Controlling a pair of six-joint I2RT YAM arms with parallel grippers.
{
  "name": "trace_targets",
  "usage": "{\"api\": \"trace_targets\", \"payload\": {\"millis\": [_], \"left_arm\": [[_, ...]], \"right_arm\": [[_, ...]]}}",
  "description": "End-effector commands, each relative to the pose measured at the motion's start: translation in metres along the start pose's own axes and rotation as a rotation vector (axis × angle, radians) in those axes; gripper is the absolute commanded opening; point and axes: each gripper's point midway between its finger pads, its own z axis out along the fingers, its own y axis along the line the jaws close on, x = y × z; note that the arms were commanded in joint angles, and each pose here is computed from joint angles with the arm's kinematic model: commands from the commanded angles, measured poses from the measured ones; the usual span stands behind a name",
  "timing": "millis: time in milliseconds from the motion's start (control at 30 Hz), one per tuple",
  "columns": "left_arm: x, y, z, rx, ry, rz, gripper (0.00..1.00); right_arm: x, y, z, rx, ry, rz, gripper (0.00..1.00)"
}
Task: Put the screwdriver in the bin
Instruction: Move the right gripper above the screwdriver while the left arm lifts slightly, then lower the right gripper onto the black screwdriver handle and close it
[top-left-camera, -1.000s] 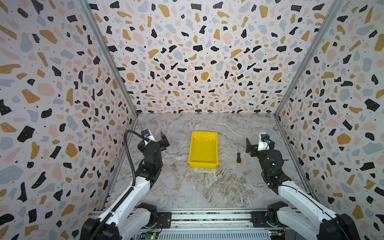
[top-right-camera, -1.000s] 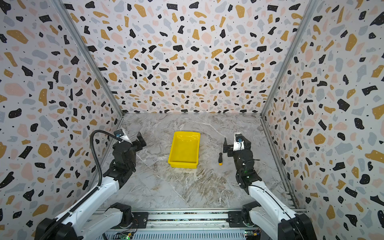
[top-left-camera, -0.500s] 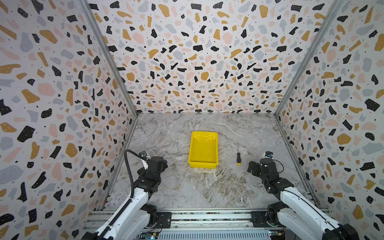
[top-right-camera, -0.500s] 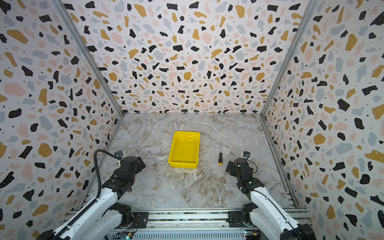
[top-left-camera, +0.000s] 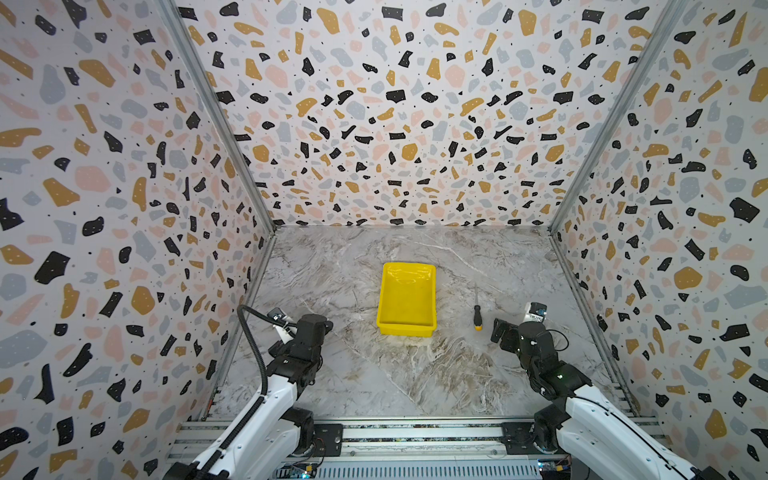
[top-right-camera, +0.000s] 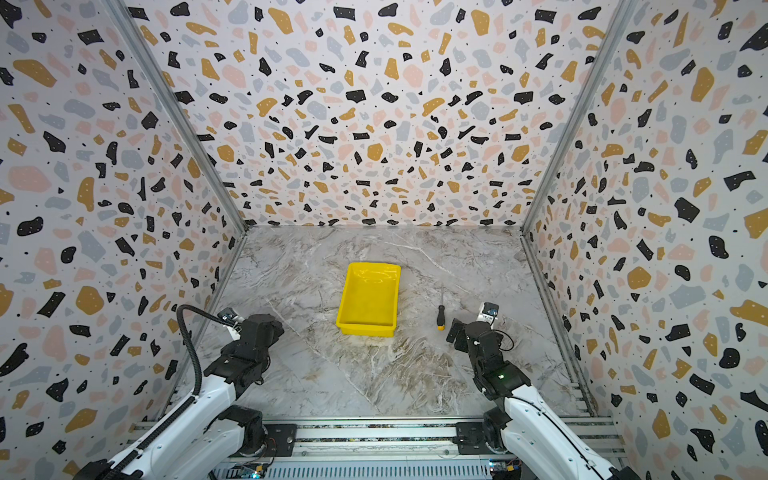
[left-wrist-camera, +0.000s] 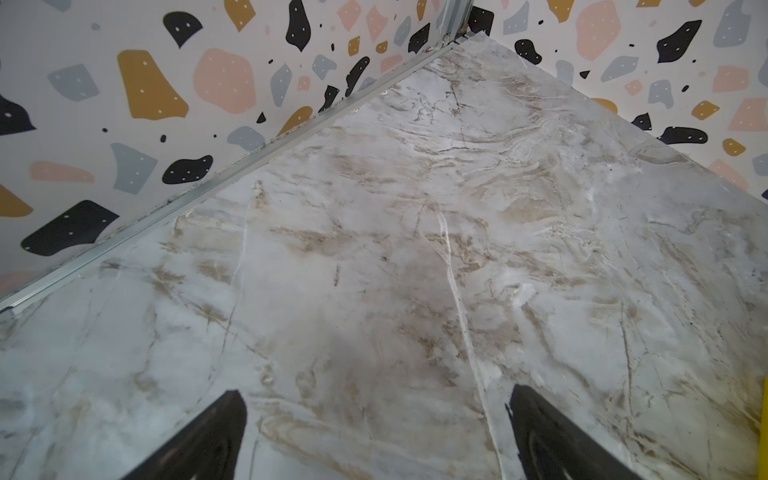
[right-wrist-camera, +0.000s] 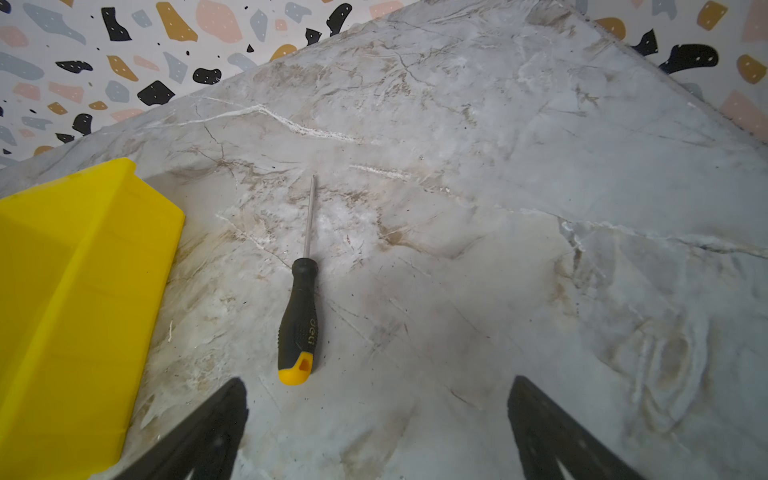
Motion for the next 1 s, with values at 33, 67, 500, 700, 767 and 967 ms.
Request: {"api": "trace_targets", "payload": {"millis": [33,67,500,700,767,967], "left_arm": [[0.001,0.008,0.001,-0.041,0.001,0.001,1.00],[0.000,0.008,0.000,-0.042,0.000,-0.001,1.00],[0.006,-0.032,-0.013,0.254,0.016,0.035,1.00],[0.007,-0.054,-0.027,0.428,0.004,0.058,1.00],[0.006,-0.055,-0.029,0.443,-0.005,0.054,1.00],[0.005,-0.049,-0.027,0.412,-0.013,0.030,1.00]], "right_arm": [[-0.003,-0.002,-0.001,0.016,-0.012,0.006,0.99],[-0.002,-0.001,0.000,0.010,-0.010,0.002,0.99],[-0.001,-0.027,0.008,0.154,0.041,0.081,1.00],[-0.010,0.021,0.022,-0.105,0.228,0.103,0.95],[-0.005,0.029,0.031,-0.091,0.326,0.067,0.93],[0.015,0.059,0.055,-0.016,0.522,-0.095,0.77]]}}
